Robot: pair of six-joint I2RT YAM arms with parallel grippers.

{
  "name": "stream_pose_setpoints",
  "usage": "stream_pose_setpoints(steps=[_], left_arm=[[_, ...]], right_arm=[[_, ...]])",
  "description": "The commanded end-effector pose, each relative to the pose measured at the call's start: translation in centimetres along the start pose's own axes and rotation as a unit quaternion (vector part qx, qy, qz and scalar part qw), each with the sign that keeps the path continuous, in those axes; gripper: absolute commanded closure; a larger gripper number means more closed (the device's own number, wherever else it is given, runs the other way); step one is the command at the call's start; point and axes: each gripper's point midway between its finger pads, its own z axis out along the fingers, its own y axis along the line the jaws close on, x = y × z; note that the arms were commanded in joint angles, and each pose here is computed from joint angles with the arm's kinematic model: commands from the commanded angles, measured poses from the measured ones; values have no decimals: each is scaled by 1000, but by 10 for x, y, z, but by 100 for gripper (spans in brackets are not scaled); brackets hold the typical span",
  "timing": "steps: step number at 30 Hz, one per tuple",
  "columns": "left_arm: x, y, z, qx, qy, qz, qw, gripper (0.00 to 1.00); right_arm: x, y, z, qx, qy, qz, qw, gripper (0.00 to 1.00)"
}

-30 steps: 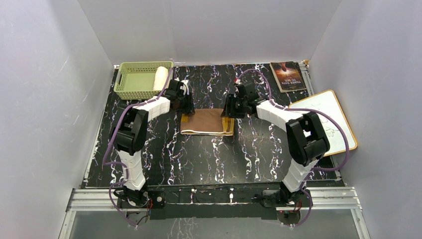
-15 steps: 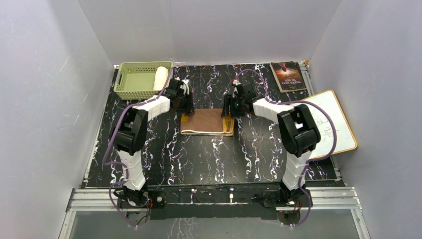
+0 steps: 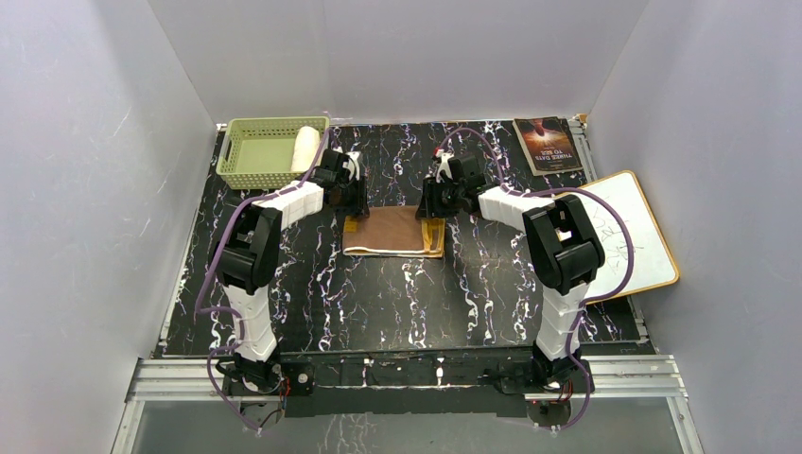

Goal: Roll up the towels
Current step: Pick up the towel at the center of the board.

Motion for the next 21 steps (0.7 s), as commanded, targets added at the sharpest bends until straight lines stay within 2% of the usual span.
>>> stream_pose_setpoints(steps=[1, 5, 8, 11, 13, 17, 21], left_arm=[[-7, 3, -2, -5, 0, 9, 1000, 63], [-8, 4, -3, -6, -2, 12, 1000, 63], [-9, 3, -5, -5, -4, 14, 1000, 63], [-10, 4, -6, -4, -6, 13, 1000, 63], [-10, 4, -7, -3, -5, 14, 1000, 63], [-10, 5, -9, -3, -5, 15, 1000, 63], [-10, 5, -10, -3, -5, 15, 1000, 63]], right_arm=[[-28, 10, 3, -28, -38, -27, 999, 64], [-24, 8, 4, -24, -35, -25, 999, 68], [-20, 3, 5, -15, -32, -22, 999, 67], [-19, -2, 5, -4, -33, -25, 999, 47], [-20, -6, 6, 2, -36, -29, 999, 41], [-25, -11, 8, 7, -40, -36, 999, 38], [-27, -6, 10, -10, -43, -41, 998, 42]])
